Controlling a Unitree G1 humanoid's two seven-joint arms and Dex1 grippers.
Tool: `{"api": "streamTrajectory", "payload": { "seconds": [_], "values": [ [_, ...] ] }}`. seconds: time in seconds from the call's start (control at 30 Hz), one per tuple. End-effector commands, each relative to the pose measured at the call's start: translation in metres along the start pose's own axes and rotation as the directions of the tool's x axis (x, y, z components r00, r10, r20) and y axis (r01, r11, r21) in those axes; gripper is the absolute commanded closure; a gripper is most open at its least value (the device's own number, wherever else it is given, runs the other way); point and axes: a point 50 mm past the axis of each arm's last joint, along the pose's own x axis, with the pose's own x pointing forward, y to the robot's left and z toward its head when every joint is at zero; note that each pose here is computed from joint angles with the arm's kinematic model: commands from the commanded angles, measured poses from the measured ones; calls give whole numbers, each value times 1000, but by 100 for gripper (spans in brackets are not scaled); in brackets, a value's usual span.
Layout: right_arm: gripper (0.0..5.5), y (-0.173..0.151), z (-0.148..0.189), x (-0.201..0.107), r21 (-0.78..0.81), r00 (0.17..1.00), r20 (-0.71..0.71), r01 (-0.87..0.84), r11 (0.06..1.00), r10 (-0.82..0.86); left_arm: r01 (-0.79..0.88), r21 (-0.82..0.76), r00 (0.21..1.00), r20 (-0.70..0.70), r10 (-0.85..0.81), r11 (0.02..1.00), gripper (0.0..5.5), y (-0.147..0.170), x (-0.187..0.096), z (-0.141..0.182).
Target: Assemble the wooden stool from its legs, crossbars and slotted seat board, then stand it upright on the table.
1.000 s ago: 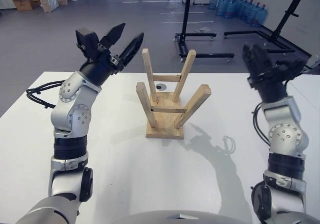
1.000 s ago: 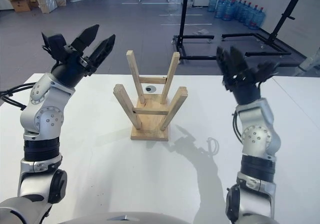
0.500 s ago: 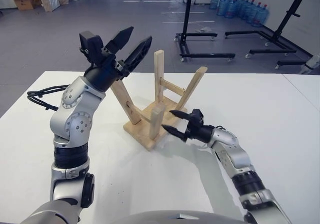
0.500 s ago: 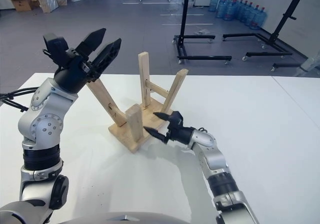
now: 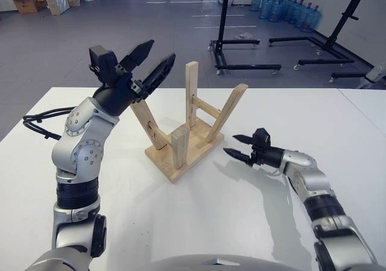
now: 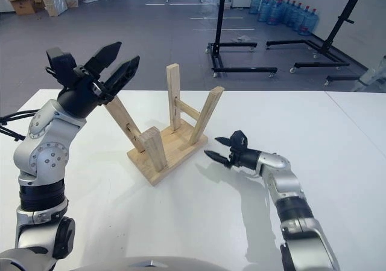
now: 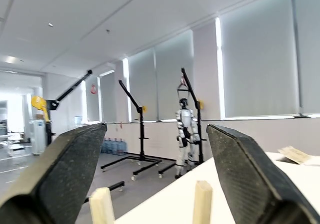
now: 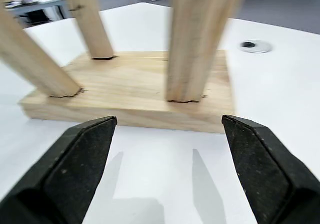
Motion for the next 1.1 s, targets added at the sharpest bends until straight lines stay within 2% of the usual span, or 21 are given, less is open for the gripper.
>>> {"api": "streamTrajectory", "payload": {
  "seconds": [0.03, 0.23, 0.33, 0.43, 0.53, 0.67, 0.9, 1.03, 1.1],
  "values": [
    [160, -14, 12, 16, -13, 999, 45, 18, 1000, -17, 25, -8, 999, -48, -25, 1000, 183, 1, -8, -7],
    [160, -19, 20, 33, -50, 997, 30, -74, 996, 76, 28, -81, 999, 20, -26, 996, 183, 4, -11, -4],
    [160, -16, 28, 41, -20, 986, 79, -146, 989, 147, 24, -92, 1000, 12, -23, 995, 183, 5, -15, -7],
    [160, -10, 34, 51, 55, 958, 184, -232, 971, 218, -47, -101, 999, 1, 48, 994, 183, 13, -21, -15],
    [160, 3, 30, 55, 62, 918, 237, -342, 938, 319, -71, -100, 996, -65, 65, 992, 183, 14, -33, -28],
    [160, 18, 15, 46, 64, 886, 215, -433, 899, 411, -114, -77, 985, -137, 103, 990, 183, 24, -51, -34],
    [160, 58, 0, 14, 16, 851, 126, -516, 856, 510, -197, 30, 932, -304, 197, 980, 183, 53, -113, -26],
    [160, 68, 11, 18, -39, 856, 129, -501, 865, 501, -171, 44, 838, -519, 168, 984, 183, 58, -154, -36],
    [160, 67, 13, 23, -79, 868, 126, -473, 877, 480, -116, 43, 761, -638, 117, 992, 183, 56, -167, -49]
  ]
}}
